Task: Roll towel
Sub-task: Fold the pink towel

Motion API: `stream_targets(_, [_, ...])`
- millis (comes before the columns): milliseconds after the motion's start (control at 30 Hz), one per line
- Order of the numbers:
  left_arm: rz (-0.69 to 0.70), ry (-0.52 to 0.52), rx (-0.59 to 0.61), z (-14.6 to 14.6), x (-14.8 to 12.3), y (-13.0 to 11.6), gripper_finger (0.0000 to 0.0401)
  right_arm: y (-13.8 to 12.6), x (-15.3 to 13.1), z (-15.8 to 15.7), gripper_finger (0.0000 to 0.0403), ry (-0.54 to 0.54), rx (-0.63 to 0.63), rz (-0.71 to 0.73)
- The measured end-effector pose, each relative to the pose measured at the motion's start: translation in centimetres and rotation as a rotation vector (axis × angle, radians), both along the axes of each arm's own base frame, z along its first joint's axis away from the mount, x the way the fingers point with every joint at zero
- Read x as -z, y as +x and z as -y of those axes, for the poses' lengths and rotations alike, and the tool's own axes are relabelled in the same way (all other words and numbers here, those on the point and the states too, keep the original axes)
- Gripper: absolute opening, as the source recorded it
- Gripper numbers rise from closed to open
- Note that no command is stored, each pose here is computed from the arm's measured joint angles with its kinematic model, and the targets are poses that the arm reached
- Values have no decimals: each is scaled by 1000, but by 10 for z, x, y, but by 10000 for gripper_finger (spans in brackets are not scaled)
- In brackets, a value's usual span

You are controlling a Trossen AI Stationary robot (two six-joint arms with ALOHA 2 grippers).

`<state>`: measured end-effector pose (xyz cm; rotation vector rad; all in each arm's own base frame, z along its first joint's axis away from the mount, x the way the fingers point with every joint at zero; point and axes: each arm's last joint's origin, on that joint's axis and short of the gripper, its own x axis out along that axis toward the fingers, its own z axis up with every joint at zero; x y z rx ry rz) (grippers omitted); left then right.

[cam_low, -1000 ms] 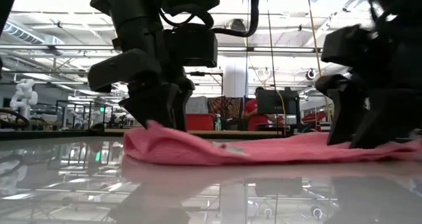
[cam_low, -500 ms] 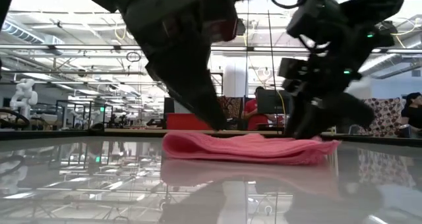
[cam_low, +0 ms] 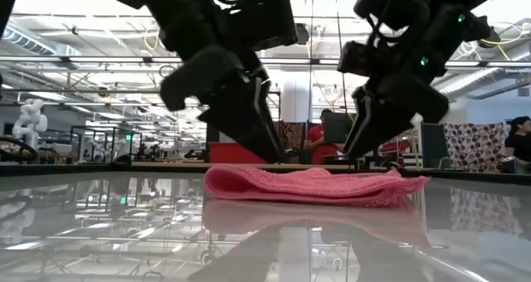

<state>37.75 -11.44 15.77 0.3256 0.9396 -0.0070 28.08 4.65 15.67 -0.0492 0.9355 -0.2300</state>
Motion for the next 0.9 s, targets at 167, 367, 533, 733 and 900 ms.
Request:
stream_targets(167, [22, 45, 13, -29, -2, 11, 184, -2, -1, -15, 169, 131, 141, 66])
stream_targets(367, [36, -44, 70, -64, 2, 24, 184, -3, 4, -34, 169, 154, 205, 119])
stream_targets(533, [46, -89, 136, -76, 12, 31, 184, 0, 25, -45, 169, 163, 218, 80])
stream_targets(733, [-28, -96, 137, -80, 31, 31, 184, 2, 46, -50, 169, 99, 201, 23])
stream_targets(900, [-100, -124, 43, -81, 38, 27, 184, 2, 45, -47, 169, -3, 74, -15])
